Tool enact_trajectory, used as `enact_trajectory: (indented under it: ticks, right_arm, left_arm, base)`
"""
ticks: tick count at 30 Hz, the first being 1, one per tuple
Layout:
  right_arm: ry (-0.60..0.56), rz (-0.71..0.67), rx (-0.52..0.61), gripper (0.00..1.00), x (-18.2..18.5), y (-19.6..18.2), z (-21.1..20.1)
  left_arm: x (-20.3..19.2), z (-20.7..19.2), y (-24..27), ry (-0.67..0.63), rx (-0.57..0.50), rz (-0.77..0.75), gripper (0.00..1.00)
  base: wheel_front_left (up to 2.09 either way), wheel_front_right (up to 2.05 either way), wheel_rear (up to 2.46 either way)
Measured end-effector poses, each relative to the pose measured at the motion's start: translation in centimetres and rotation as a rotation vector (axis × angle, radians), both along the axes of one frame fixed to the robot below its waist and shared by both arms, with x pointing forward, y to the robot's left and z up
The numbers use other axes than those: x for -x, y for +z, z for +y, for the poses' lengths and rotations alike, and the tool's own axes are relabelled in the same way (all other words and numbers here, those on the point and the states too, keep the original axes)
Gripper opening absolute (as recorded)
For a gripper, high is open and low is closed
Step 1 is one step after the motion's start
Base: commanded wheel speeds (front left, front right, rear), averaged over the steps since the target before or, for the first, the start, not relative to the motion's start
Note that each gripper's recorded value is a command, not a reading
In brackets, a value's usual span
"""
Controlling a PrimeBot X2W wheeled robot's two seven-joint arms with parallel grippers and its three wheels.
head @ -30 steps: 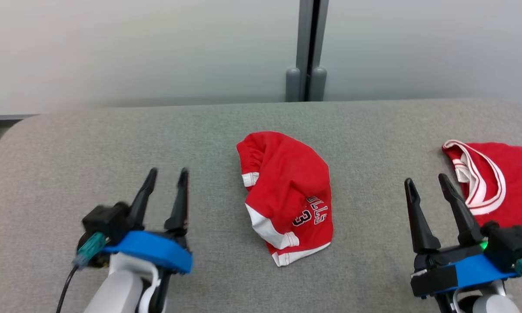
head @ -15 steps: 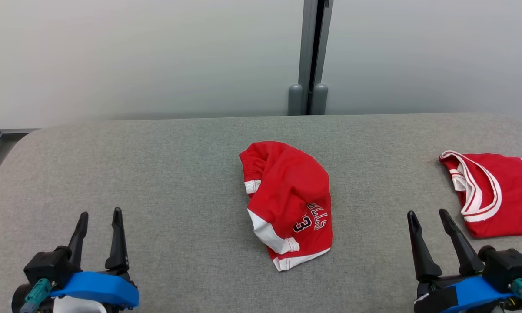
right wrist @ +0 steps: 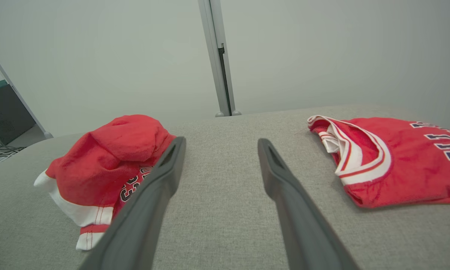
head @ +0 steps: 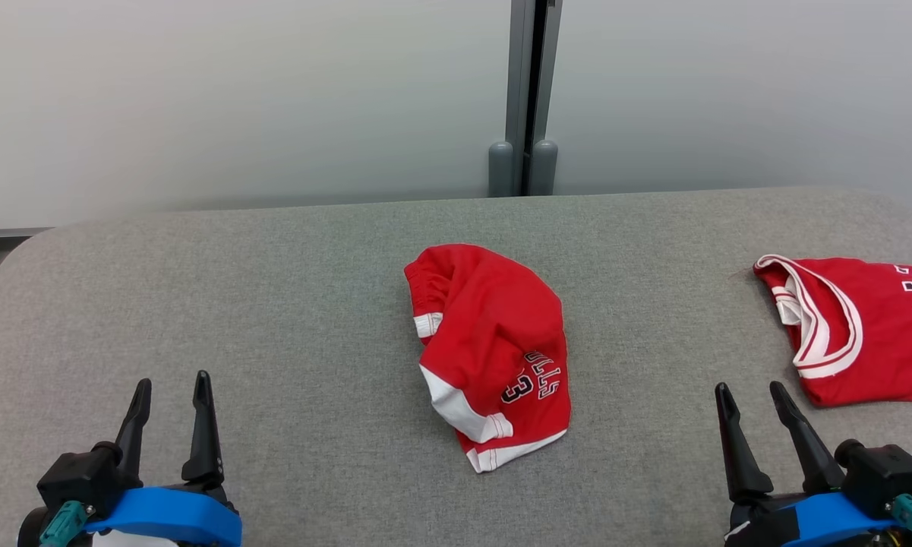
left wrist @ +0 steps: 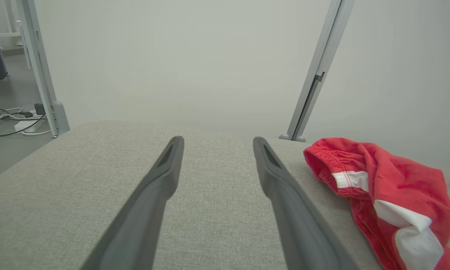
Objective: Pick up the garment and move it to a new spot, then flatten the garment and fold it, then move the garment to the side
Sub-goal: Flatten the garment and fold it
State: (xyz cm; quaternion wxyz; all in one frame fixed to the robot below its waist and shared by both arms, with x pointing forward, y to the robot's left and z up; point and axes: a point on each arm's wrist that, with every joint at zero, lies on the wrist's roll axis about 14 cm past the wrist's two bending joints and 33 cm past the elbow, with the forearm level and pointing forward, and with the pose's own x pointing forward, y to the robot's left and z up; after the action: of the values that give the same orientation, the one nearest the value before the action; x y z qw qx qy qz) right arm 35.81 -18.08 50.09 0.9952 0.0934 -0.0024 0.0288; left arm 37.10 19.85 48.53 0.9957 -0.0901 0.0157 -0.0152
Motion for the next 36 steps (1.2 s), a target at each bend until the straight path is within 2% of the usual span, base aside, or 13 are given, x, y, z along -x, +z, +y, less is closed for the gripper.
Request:
enact_trajectory:
  ticks: [9,13,18,24,29,36]
  right_arm:
    - [0.004,0.037,-0.004,1.00,-0.2,-1.1,0.2]
    - [0.014,0.036,-0.003,1.00,-0.7,-1.1,0.6]
    - [0.035,0.041,0.007,1.00,-1.8,-1.2,1.2]
    - [0.047,0.063,0.010,1.00,-2.4,-1.9,1.5]
    - [0.040,0.078,0.003,1.00,-2.3,-2.6,1.4]
    - [-0.002,0.080,-0.007,1.00,-1.7,-3.0,0.2]
  left_arm:
    - [-0.2,-0.5,-0.8,-0.020,0.003,0.024,1.00]
    - [-1.5,-1.8,-0.7,-0.078,-0.007,0.039,1.00]
    - [-5.5,-6.3,-1.7,-0.246,-0.026,0.143,1.00]
    - [-7.9,-12.4,-5.7,-0.445,-0.027,0.341,1.00]
    - [-8.6,-14.9,-8.2,-0.521,-0.038,0.442,1.00]
    - [-8.4,-17.1,-9.3,-0.574,0.024,0.506,1.00]
  base:
    - [0.00,0.00,0.00]
    - [0.00,0.00,0.00]
    - [0.00,0.00,0.00]
    - [0.00,0.00,0.00]
    - [0.00,0.00,0.00]
    - [0.00,0.00,0.00]
